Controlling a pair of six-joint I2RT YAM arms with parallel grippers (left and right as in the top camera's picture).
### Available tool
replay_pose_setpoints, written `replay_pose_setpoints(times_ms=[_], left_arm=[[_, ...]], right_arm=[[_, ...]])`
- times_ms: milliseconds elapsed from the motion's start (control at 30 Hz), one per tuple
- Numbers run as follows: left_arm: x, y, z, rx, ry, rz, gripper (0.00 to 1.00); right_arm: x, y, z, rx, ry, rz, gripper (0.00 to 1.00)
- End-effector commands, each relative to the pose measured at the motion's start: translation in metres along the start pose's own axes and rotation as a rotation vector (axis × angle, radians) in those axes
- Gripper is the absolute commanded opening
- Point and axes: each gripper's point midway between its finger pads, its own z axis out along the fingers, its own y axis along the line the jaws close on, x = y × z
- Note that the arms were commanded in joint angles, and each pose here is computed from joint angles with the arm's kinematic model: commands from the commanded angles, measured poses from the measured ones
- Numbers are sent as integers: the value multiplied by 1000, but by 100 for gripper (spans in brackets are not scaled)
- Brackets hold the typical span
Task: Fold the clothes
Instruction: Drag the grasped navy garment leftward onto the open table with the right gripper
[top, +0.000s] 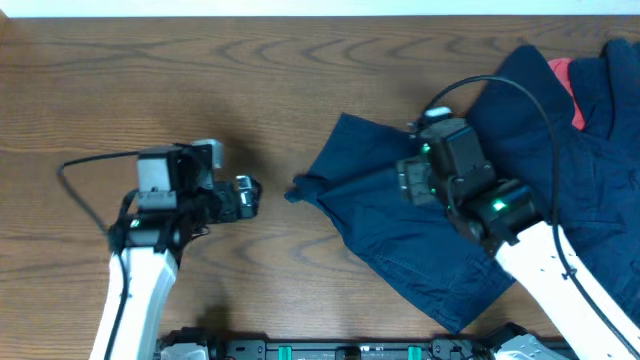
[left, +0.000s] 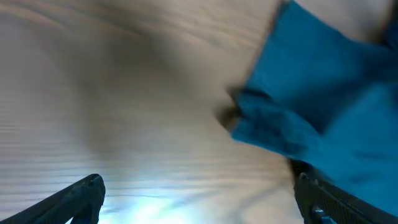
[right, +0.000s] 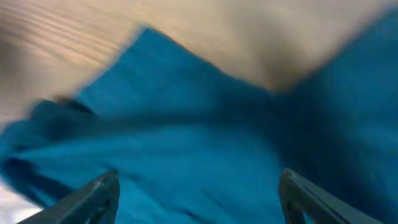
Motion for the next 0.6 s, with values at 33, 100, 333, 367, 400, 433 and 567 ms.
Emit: replay_pose_setpoints(times_ms=[33, 100, 333, 367, 400, 433, 567], left_arm=[[17, -43, 23, 230, 167, -150, 98], [26, -45, 37, 227, 232, -236, 98], [34, -54, 86, 236, 324, -376, 98], [31, -58, 91, 263, 322, -377, 98], [28, -64, 95, 294, 320, -383, 98], [25, -70, 98, 329, 319, -391, 98], [17, -75, 107, 355, 302, -413, 81]], right_arm=[[9, -31, 2, 85, 47, 109, 82], [11, -37, 2, 96, 56, 121, 82], [12, -35, 2, 79, 63, 124, 83], [12, -35, 2, 79, 64, 124, 83], [12, -35, 2, 79, 66, 124, 83], [13, -35, 2, 80, 67, 123, 83], [15, -35, 2, 81, 74, 122, 84]])
